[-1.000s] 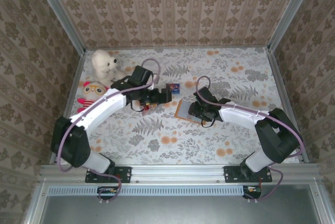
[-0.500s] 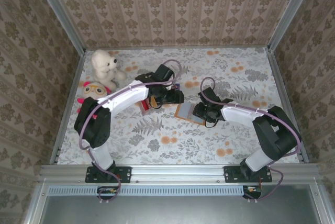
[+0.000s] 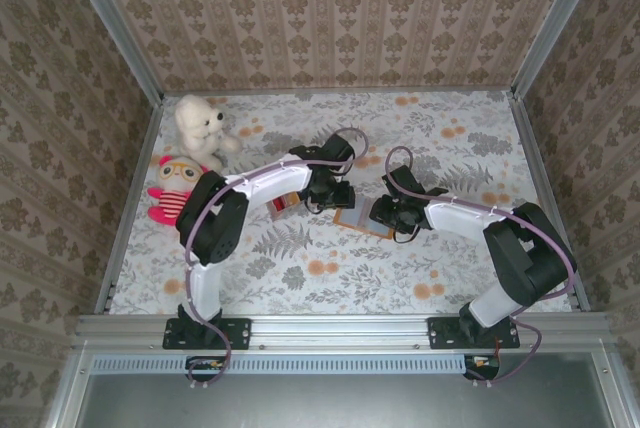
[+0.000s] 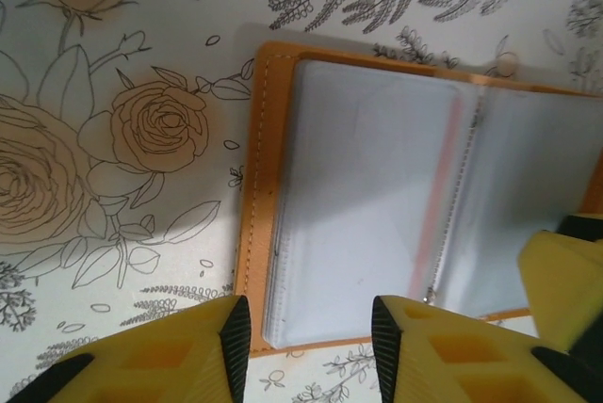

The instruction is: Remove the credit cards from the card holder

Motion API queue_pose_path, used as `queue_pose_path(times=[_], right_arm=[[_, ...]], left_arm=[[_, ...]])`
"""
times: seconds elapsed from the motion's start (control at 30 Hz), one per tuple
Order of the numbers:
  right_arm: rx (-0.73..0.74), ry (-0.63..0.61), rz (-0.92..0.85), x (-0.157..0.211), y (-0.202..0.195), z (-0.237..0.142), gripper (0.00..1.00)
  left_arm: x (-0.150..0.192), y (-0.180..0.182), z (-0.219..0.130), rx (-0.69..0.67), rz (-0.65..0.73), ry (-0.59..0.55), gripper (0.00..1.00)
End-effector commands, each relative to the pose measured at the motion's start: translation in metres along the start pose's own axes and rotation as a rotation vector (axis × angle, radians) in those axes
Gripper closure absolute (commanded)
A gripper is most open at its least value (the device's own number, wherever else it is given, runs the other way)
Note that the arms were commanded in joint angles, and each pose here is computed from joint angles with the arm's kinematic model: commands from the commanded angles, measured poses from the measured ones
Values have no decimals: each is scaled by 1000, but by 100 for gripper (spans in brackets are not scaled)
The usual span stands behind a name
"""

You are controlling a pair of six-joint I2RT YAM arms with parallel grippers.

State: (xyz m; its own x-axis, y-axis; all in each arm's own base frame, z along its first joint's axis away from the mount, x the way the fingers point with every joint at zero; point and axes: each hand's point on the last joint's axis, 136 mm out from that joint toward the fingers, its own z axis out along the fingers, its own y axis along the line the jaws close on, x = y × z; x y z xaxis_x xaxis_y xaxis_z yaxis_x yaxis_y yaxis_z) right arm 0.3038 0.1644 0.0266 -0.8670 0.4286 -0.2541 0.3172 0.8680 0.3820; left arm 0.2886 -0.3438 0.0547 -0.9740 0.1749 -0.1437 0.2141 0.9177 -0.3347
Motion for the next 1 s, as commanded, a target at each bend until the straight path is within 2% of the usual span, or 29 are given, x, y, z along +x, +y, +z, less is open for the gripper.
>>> queue_pose_path(times=[0.0, 0.07, 0.23, 0.4, 0.6, 0.77, 0.97], right_arm=[[61, 75, -1, 20, -23, 12, 54], [60, 74, 0, 20, -23, 12, 54], [58, 76, -4, 20, -23, 13, 55], [53, 79, -5, 20, -21, 14, 55], [49, 81, -5, 20, -20, 15, 55], [47, 83, -3, 21, -20, 15, 56], [44, 85, -2, 21, -20, 15, 56]], left_arm=[[-2, -3, 4, 6, -17, 19, 62], [-1, -4, 9, 18, -19, 34, 68], [2, -3, 17, 20, -24, 53, 72], [6, -10, 24, 66, -22, 88, 83], [8, -11, 25, 78, -23, 98, 83], [7, -12, 25, 90, -22, 101, 75], [10, -20, 34, 145, -26, 135, 72]])
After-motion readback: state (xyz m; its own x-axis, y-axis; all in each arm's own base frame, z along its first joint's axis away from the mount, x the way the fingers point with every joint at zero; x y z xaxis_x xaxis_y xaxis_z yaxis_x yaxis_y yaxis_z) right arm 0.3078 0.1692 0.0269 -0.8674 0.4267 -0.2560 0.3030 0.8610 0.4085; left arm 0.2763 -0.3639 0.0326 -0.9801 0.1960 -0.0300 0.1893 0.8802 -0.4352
